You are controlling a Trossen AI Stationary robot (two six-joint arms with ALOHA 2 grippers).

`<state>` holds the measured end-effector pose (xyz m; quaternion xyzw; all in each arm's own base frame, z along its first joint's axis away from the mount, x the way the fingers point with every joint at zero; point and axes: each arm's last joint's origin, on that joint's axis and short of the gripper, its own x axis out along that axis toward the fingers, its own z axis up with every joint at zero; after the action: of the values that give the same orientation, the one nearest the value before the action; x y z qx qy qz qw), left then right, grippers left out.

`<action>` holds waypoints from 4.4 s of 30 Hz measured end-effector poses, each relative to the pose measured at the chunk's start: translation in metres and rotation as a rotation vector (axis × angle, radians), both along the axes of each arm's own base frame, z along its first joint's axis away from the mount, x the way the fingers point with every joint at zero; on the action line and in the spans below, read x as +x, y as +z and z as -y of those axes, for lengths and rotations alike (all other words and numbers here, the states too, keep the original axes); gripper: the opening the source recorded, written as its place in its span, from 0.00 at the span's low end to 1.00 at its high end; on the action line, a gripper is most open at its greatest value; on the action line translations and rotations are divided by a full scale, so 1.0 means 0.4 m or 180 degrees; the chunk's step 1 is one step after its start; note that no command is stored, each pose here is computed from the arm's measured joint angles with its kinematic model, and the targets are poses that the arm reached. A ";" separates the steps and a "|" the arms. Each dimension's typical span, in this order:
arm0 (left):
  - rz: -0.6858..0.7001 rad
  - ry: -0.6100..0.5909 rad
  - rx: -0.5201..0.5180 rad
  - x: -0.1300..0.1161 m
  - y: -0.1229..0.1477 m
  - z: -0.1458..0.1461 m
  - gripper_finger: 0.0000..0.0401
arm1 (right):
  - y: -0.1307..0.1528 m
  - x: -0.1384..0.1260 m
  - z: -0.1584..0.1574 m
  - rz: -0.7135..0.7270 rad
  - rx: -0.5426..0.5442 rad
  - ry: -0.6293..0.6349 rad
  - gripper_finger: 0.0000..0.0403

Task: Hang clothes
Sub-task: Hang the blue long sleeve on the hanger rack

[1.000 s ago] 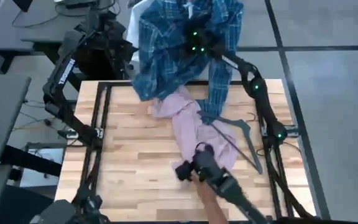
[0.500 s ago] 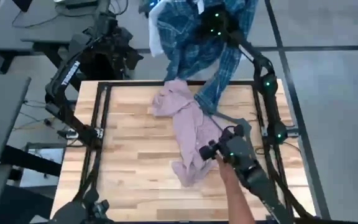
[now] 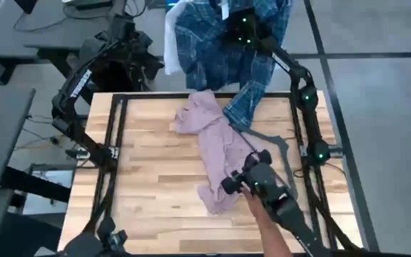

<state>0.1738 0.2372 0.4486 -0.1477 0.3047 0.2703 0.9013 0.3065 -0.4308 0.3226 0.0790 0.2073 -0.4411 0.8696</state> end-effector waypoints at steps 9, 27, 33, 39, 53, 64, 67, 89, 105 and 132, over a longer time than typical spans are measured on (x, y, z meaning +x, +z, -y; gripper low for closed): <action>-0.0023 -0.0036 0.0017 0.001 -0.001 0.002 0.50 | -0.025 0.096 -0.105 0.0663 0.1269 0.1064 0.40; -0.0098 -0.0161 0.0155 0.001 0.000 0.002 0.50 | 0.242 -0.007 -0.441 -0.0439 0.1200 0.1650 0.40; -0.0103 -0.0171 0.0169 0.001 0.000 0.002 0.50 | 0.123 -0.001 -0.417 -0.1090 0.2005 0.0831 0.40; -0.0108 -0.0166 0.0149 0.001 -0.001 0.003 0.50 | -0.084 -0.003 -0.375 -0.1710 0.2495 0.0383 0.40; -0.0019 -0.0145 0.0230 0.006 0.007 -0.001 0.50 | -0.406 -0.156 -0.317 -0.1518 0.2963 -0.0373 0.40; 0.0018 -0.0117 0.0198 0.007 0.008 0.000 0.50 | -0.249 -0.252 -0.131 -0.1292 0.1512 -0.1035 0.40; 0.0018 -0.0129 0.0209 0.009 0.008 0.000 0.50 | -0.188 -0.299 -0.072 -0.1274 0.1197 -0.1219 0.40; 0.0109 -0.0096 0.0221 0.017 0.014 0.001 0.50 | -0.173 -0.353 -0.114 -0.1163 0.2307 -0.0887 0.40; 0.0171 -0.0152 0.0171 0.041 0.015 0.017 0.50 | -0.391 -0.361 -0.106 -0.0448 0.2006 -0.1344 0.40; 0.0255 -0.0128 0.0061 0.055 0.016 0.028 0.50 | 0.020 -0.444 0.092 0.0489 -0.0905 -0.0777 0.40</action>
<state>0.1959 0.2260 0.4551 -0.1436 0.2686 0.2489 0.9194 0.1290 -0.4677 0.3307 0.0134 0.0649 -0.5608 0.8253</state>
